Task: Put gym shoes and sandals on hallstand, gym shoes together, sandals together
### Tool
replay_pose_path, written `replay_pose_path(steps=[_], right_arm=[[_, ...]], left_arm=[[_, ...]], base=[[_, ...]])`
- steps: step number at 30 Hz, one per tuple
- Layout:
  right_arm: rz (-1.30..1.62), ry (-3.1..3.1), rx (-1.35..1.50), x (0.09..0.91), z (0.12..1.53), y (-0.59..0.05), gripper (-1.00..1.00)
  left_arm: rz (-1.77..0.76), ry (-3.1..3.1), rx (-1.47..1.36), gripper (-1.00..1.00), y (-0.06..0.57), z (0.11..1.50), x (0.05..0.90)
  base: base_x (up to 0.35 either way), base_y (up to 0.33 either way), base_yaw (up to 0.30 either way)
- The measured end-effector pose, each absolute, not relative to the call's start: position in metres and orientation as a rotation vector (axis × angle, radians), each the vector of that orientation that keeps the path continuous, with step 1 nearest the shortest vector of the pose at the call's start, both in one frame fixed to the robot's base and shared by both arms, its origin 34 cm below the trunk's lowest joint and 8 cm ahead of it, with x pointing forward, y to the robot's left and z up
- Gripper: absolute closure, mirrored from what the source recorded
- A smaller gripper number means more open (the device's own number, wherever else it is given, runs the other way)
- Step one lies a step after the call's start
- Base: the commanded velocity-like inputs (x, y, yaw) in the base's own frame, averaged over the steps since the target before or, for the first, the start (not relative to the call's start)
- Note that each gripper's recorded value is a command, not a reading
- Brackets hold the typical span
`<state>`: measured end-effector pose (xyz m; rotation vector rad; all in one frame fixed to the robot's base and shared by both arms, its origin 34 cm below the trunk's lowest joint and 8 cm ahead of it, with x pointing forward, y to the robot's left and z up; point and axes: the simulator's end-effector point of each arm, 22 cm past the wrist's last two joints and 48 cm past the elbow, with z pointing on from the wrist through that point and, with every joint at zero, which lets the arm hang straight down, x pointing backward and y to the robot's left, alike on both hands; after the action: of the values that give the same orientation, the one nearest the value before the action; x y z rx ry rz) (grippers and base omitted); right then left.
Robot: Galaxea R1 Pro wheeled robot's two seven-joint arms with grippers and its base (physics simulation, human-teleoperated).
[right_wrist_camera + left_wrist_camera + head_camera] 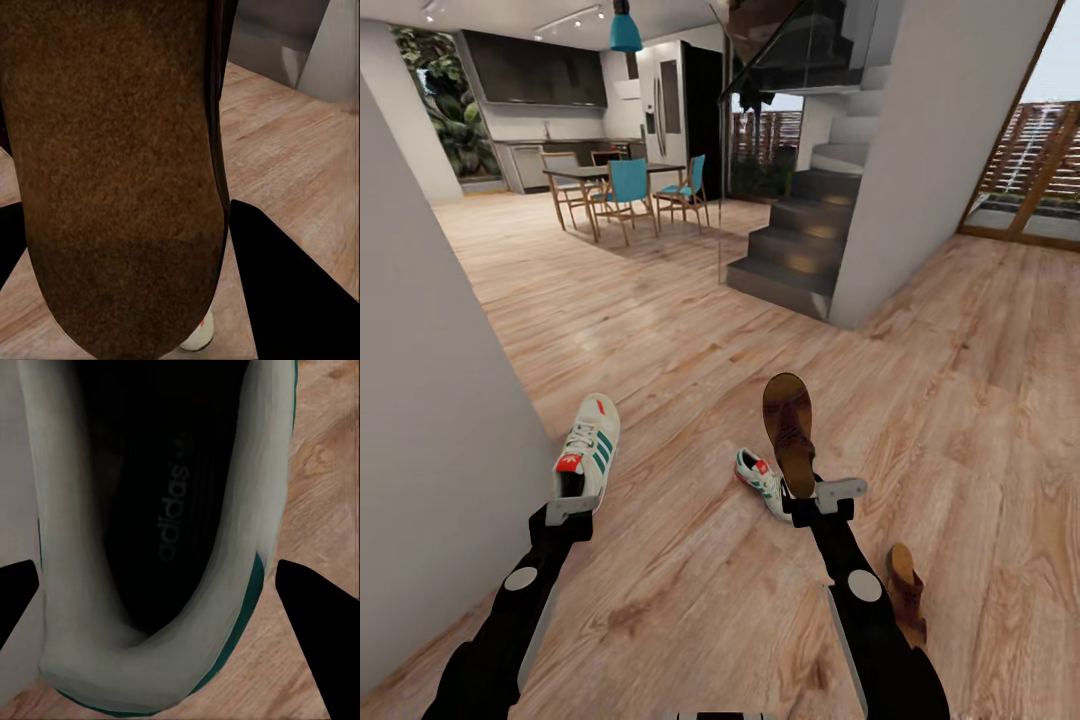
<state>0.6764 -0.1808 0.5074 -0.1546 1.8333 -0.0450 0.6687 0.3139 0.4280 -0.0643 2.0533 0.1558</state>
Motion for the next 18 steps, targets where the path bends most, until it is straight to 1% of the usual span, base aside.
replay_pose_path(steps=[10, 15, 18], right_arm=[[-0.046, 1.827, -0.154, 0.6766, 0.5115, -0.1808, 1.00], [-0.046, 1.826, -0.154, 0.6767, 0.5120, -0.1807, 1.00], [-0.046, 1.825, -0.154, 0.6767, 0.5127, -0.1807, 1.00]], left_arm=[[0.148, 2.042, -0.067, 1.00, 0.3093, 0.4336, 0.6705], [0.147, 2.041, -0.067, 1.00, 0.3092, 0.4344, 0.6706], [0.147, 2.041, -0.067, 1.00, 0.3091, 0.4344, 0.6702]], base=[[-0.001, 0.000, -0.271], [0.000, 0.000, -0.093], [0.000, 0.000, -0.191]])
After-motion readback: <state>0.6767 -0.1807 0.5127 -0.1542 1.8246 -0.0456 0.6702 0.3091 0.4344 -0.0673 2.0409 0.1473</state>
